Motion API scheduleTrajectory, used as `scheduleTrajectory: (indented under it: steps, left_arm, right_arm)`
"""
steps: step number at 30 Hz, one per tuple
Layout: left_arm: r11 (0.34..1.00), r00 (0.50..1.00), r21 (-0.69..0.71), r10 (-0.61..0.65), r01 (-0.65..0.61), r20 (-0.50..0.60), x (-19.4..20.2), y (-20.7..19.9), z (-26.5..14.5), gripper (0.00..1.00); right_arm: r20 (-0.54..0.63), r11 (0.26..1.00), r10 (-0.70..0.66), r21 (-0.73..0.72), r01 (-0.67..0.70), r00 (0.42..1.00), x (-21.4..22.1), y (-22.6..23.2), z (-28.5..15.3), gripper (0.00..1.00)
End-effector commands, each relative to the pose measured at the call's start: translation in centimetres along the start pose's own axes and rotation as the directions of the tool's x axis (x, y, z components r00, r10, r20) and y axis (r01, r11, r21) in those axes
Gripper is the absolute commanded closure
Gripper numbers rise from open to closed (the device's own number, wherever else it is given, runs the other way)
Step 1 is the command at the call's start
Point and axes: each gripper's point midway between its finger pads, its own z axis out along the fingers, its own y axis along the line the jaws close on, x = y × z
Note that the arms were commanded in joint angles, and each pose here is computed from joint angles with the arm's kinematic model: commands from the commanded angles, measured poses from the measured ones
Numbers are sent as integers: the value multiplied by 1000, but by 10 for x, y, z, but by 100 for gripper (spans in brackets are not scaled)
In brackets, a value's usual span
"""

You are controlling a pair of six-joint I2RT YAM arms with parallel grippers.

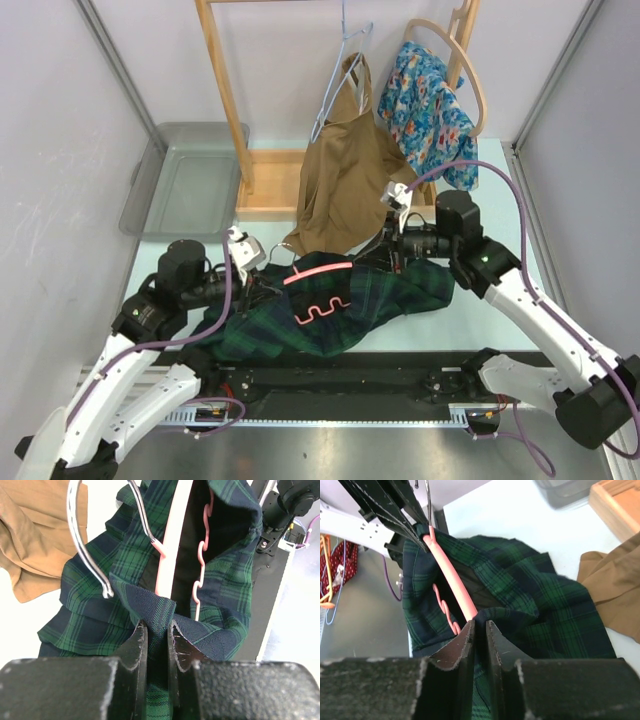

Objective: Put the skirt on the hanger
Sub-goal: Place skirt on hanger

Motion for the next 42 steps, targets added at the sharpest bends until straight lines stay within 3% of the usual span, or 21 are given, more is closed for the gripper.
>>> scheduleTrajectory:
  steps: [1, 5, 10, 13, 18, 27, 30, 31, 34, 40, 42]
  left_arm:
    - [993, 986, 57, 95, -104, 139, -38, -10, 0, 100]
    - [993, 985, 63, 93, -103, 146, -39, -8, 5, 100]
    - [992, 978, 69, 88, -102, 191, -42, -10, 7, 100]
    - [992, 972, 84, 69, -90, 227, -42, -13, 9, 100]
    - [990, 960, 102, 71, -102, 270, -44, -14, 14, 100]
    - [990, 945, 92, 70, -104, 320, -53, -12, 16, 100]
    - [988, 938, 84, 95, -129, 333, -56, -16, 8, 100]
    - [987, 937, 86, 97, -133, 334, -54, -18, 6, 100]
    - [981, 920, 111, 107, -159, 376, -56, -28, -1, 100]
    - [981, 910, 119, 93, -153, 403, -48, -29, 1, 100]
    - [983, 913, 110, 95, -150, 397, -44, -27, 3, 100]
  right_arm:
    - [-31, 999, -40, -36, 39, 999, -5, 7, 13, 83]
    - [-24, 997, -52, -54, 50, 998, -10, 14, 12, 84]
    - [-6, 992, -51, -112, 50, 999, -22, 35, 2, 78]
    - [-37, 988, 5, -152, -10, 999, -16, 41, 10, 100]
    - [-70, 988, -3, -152, -8, 998, -6, 53, 31, 100]
    - [67, 986, -55, -155, 65, 996, -45, 72, 40, 100]
    - [45, 989, -86, -115, 90, 995, -47, 68, 33, 80]
    - [15, 992, -77, -96, 78, 997, -41, 65, 31, 62]
    - [11, 995, -85, -51, 86, 996, -43, 61, 22, 45]
    - [72, 992, -117, 46, 114, 990, -59, 56, -4, 41]
    - [84, 978, -108, 191, 90, 991, -63, 31, -19, 43]
